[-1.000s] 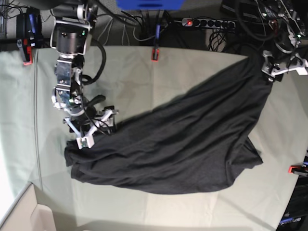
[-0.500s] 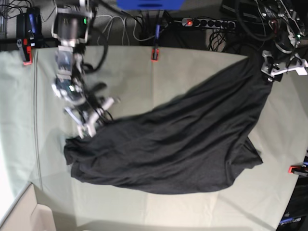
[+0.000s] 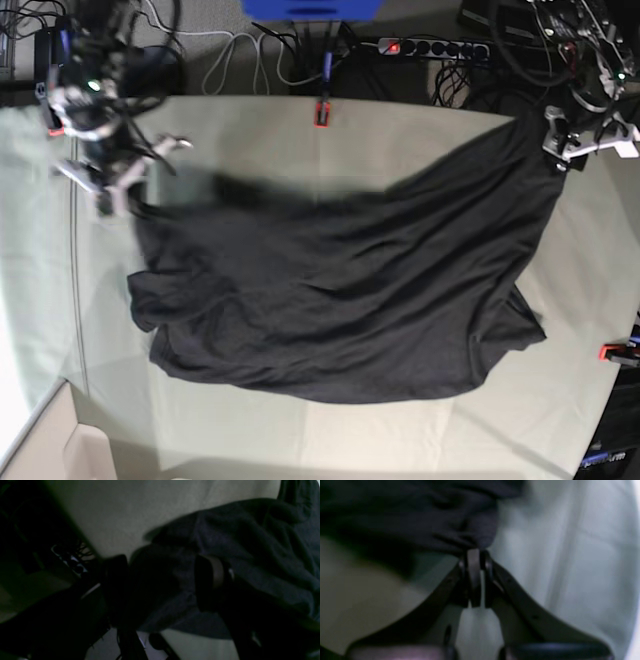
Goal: Layout the t-shirt on the table in an organized manner, then fold the t-shirt properly
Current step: 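Grasp two shirt corners with both grippers and stretch them apart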
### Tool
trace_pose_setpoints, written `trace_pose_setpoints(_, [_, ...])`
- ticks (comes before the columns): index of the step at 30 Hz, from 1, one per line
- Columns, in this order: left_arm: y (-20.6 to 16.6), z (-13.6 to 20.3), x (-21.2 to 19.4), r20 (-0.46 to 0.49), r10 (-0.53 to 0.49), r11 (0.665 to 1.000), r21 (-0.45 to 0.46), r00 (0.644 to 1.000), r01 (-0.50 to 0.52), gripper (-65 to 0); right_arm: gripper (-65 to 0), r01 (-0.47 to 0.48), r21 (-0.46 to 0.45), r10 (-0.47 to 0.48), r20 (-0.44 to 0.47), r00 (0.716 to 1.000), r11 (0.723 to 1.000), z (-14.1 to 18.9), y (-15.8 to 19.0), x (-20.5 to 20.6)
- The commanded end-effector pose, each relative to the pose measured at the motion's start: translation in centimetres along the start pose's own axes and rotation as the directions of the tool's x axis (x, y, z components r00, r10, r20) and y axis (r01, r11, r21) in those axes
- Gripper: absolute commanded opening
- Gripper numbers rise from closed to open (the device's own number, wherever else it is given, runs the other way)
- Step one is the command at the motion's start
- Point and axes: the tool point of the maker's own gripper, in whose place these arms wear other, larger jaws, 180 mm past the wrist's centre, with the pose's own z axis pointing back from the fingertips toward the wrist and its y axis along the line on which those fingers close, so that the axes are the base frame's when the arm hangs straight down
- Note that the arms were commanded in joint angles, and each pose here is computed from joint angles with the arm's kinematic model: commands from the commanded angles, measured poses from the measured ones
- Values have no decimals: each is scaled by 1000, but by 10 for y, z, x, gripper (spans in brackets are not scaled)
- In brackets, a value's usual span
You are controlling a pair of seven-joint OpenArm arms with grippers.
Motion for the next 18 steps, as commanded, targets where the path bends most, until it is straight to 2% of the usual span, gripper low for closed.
trace_pose_setpoints(1, [-5, 1, 10, 28, -11, 1000, -17, 1000, 12, -238, -650, 15, -15, -13, 73, 997, 1000, 4, -7, 19])
trace_pose_setpoints(5, [-16, -2, -2, -2, -46, 998, -38, 999, 46, -238, -650, 101, -61, -96, 76, 992, 993, 15, -32, 7])
trace_pose_setpoints(12, [-23, -4, -12, -32, -68, 996, -55, 997, 66, -247, -650, 109, -67, -108, 30, 994, 992, 24, -33, -13])
trace_pose_setpoints(14, [-19, -1, -13, -35, -74, 996, -46, 997, 72, -325, -650, 111, -64, -109, 22, 994, 992, 26, -31, -17])
trace_pose_setpoints(18, [-15, 0, -12, -31, -73, 997, -38, 997, 72, -590, -650, 111, -69, -110, 18, 994, 991, 27, -33, -19])
